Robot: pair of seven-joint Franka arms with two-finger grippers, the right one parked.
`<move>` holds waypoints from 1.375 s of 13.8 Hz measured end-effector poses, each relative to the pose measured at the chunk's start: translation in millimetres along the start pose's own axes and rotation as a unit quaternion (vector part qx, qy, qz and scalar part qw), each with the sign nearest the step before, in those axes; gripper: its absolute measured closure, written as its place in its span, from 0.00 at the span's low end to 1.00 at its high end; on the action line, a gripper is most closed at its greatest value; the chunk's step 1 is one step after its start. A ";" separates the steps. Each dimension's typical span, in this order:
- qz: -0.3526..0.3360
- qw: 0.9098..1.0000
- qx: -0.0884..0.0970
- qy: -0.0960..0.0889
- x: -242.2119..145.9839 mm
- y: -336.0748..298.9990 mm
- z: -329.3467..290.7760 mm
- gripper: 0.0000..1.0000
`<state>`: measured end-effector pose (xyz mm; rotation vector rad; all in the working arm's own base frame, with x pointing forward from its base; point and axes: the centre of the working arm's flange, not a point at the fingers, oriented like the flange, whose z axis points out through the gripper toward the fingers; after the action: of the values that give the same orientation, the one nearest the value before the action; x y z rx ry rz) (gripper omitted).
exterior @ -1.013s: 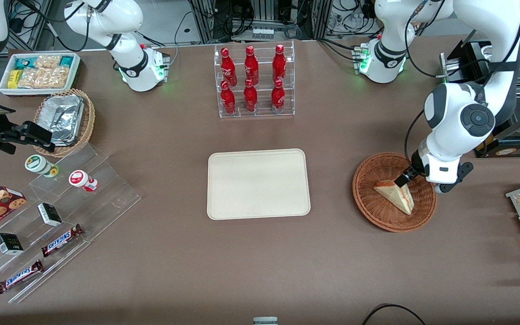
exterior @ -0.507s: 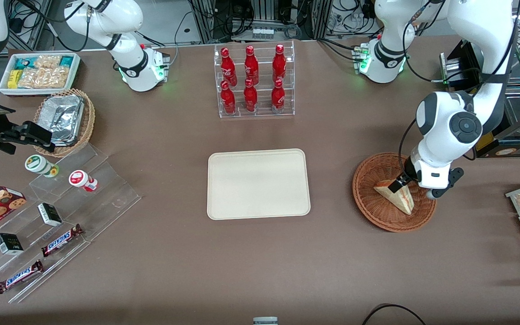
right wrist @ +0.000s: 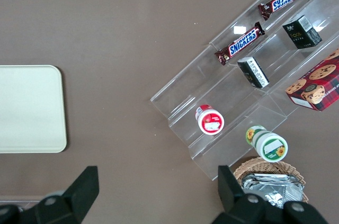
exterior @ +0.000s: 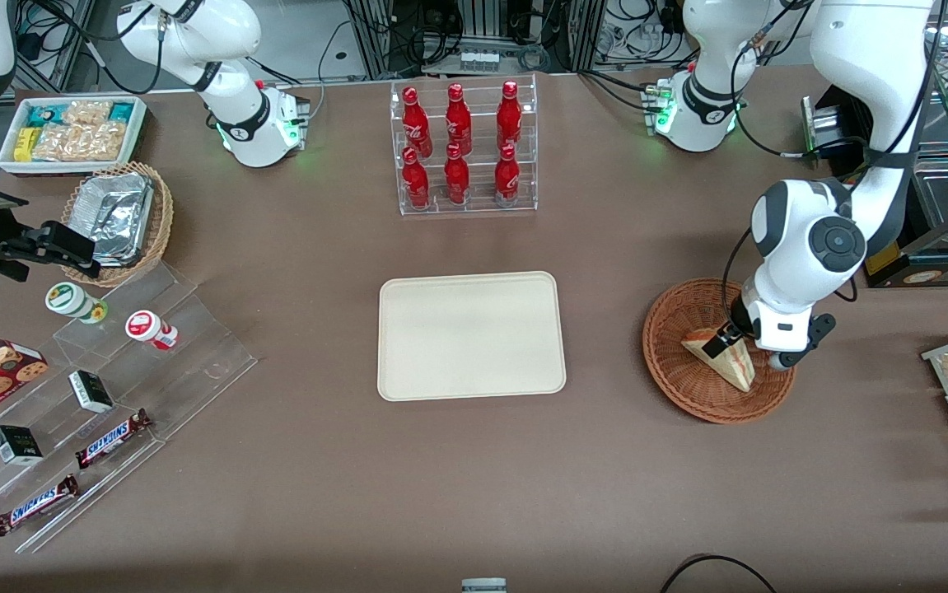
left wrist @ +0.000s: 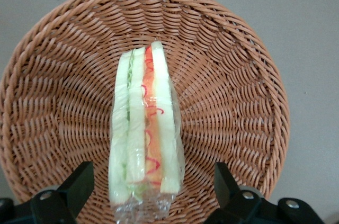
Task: Place sandwich from basket to tray
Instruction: 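Lower the left gripper and close it on the wrapped sandwich, then lift the sandwich and carry it over the cream tray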
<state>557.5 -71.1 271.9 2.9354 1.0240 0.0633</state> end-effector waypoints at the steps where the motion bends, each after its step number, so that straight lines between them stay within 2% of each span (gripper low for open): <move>1: 0.000 1.000 0.000 -0.001 0.3 -0.4 4.0 0.00; 4: -0.002 1.000 0.005 -0.005 0.7 -2.6 13.3 0.00; 6: -0.002 1.000 0.008 -0.008 0.4 -3.5 20.2 0.17; 7: -0.002 1.000 0.010 -0.010 0.1 -4.1 23.6 0.30; 10: -0.005 1.000 0.011 -0.010 3.0 -6.2 24.6 0.60; 11: -0.005 1.000 0.010 -0.009 4.8 -5.6 21.6 0.65; 14: -0.006 1.000 0.018 -0.014 13.9 1.5 -4.8 0.71; 19: 0.022 0.999 0.033 -0.017 15.2 40.0 -100.7 0.74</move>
<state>589.4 -91.2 374.7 3.0074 0.9768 -0.0216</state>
